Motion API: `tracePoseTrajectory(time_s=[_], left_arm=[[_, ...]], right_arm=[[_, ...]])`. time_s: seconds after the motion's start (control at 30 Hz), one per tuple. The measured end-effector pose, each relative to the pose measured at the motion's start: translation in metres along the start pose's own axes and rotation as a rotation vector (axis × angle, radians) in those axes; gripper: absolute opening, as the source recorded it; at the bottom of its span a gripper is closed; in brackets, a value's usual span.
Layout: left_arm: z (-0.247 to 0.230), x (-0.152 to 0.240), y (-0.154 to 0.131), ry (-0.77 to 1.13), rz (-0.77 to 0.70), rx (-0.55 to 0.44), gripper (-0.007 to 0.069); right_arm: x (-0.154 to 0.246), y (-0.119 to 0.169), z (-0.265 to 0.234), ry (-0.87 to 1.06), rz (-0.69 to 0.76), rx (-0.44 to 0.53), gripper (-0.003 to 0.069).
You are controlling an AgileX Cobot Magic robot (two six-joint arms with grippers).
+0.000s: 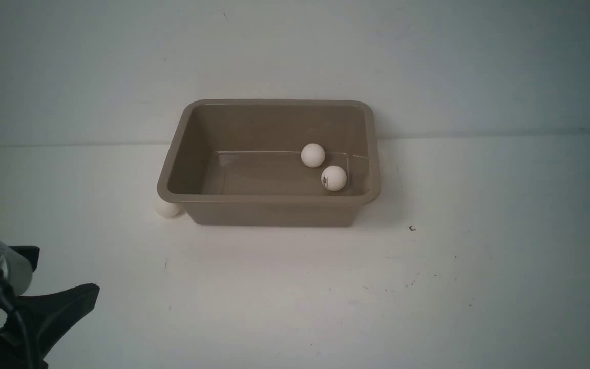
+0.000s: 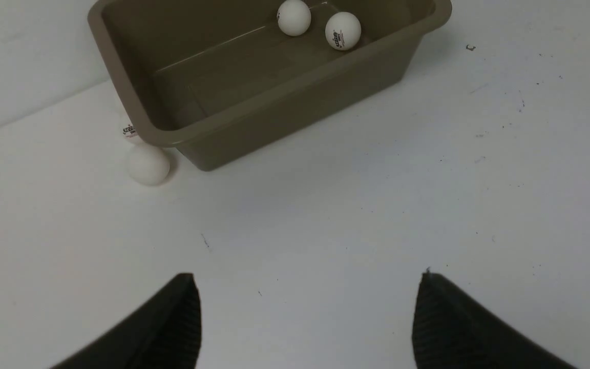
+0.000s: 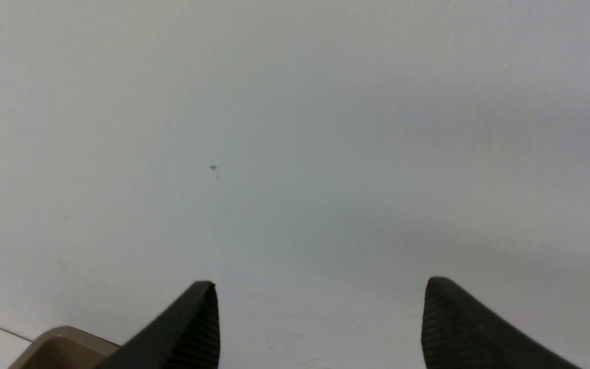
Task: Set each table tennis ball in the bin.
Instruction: Use the right arm to clamp the table tennis ball closest to it
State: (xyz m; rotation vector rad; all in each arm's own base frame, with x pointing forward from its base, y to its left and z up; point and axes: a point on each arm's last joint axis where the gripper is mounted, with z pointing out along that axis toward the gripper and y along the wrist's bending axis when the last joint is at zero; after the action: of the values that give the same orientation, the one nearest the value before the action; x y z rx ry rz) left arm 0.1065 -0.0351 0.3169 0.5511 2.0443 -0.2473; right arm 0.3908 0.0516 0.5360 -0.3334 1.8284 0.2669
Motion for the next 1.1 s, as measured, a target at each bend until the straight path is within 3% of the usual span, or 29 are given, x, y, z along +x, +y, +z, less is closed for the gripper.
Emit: tracePoseTrajectory(time_s=[0.17, 0.33, 0.7, 1.1], left_arm=[[0.0, 0.0, 0.0, 0.0, 0.0, 0.0, 0.0499], [0.0, 0.0, 0.0, 0.0, 0.0, 0.0, 0.0499], [0.0, 0.0, 0.0, 0.0, 0.0, 0.0, 0.0499], [0.0, 0.0, 0.0, 0.0, -0.001, 0.0, 0.0499]], right_arm=[[-0.017, 0.01, -0.034, -0.067, 0.007, -0.009, 0.0482], [-0.026, 0.022, -0.052, -0.103, 0.008, -0.08, 0.0482], [0.03, 0.008, 0.017, 0.179, 0.03, -0.135, 0.0479], [0.095, -0.003, 0.062, 0.426, 0.033, -0.159, 0.0417]])
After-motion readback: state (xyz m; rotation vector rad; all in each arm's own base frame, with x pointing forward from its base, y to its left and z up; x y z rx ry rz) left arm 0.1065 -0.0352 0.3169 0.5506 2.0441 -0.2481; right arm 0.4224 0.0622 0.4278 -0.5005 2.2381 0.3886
